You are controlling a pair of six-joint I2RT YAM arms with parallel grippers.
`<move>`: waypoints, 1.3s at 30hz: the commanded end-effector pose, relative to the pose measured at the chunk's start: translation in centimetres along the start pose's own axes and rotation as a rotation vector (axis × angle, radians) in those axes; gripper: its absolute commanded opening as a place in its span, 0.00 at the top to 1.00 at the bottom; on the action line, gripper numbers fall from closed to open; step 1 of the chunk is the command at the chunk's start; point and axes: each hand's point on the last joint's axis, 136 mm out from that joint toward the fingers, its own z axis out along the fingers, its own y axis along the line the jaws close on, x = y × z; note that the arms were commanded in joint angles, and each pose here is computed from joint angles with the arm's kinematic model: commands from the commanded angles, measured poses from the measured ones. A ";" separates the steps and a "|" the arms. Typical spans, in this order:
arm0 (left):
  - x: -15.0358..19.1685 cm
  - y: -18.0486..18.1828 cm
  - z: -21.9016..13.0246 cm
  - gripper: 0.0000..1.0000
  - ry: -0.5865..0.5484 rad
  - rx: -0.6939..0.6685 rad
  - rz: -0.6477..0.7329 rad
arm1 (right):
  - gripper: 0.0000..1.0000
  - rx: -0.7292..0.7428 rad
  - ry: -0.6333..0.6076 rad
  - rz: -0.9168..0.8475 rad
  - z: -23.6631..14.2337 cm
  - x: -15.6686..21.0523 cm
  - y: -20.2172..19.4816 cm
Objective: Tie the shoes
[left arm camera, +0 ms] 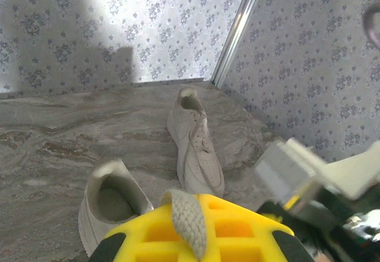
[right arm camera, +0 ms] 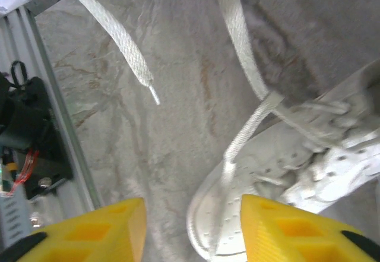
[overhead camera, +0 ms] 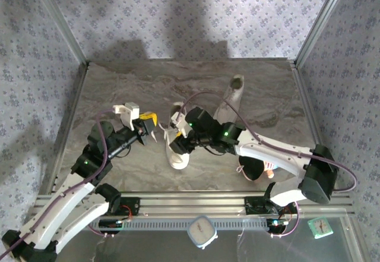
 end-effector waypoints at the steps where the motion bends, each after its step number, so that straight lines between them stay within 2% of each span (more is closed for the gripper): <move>1: -2.6 -1.6 -0.5 1.00 -0.067 0.052 0.040 | 0.40 0.095 -0.145 -0.089 -1.7 -2.8 -1.7; 2: -2.7 -1.6 -0.4 1.00 -0.067 0.052 0.041 | 0.35 0.108 -0.157 -0.098 -1.7 -3.0 -2.0; 4: -2.9 -1.8 -0.3 1.00 -0.068 0.057 0.043 | 0.31 0.106 -0.167 -0.191 -1.3 -3.3 -1.8; 6: -2.9 -1.8 -0.2 1.00 -0.065 0.062 0.042 | 0.32 0.136 -0.184 -0.274 -0.8 -3.4 -1.8; 10: -2.9 -1.9 0.0 1.00 -0.059 0.064 0.041 | 0.33 0.118 -0.195 -0.308 -0.1 -3.8 -1.9; 15: -2.8 -2.1 0.1 1.00 -0.047 0.077 0.053 | 0.38 -0.038 -0.285 -0.311 -1.2 -6.0 0.2; 20: -2.4 -2.7 0.2 1.00 -0.008 0.105 0.104 | 0.45 -0.259 -0.350 -0.273 -3.2 -8.1 1.7; 26: -2.3 -4.0 0.4 1.00 0.022 0.178 0.118 | 0.48 -0.322 -0.342 -0.290 -3.1 -9.0 1.6; 28: -2.2 -4.3 0.5 1.00 0.028 0.199 0.118 | 0.48 -0.351 -0.364 -0.304 -3.5 -10.2 1.8; 39: -1.5 -6.5 0.2 1.00 0.087 0.331 0.190 | 0.52 -0.553 -0.307 -0.343 -4.2 -9.4 2.2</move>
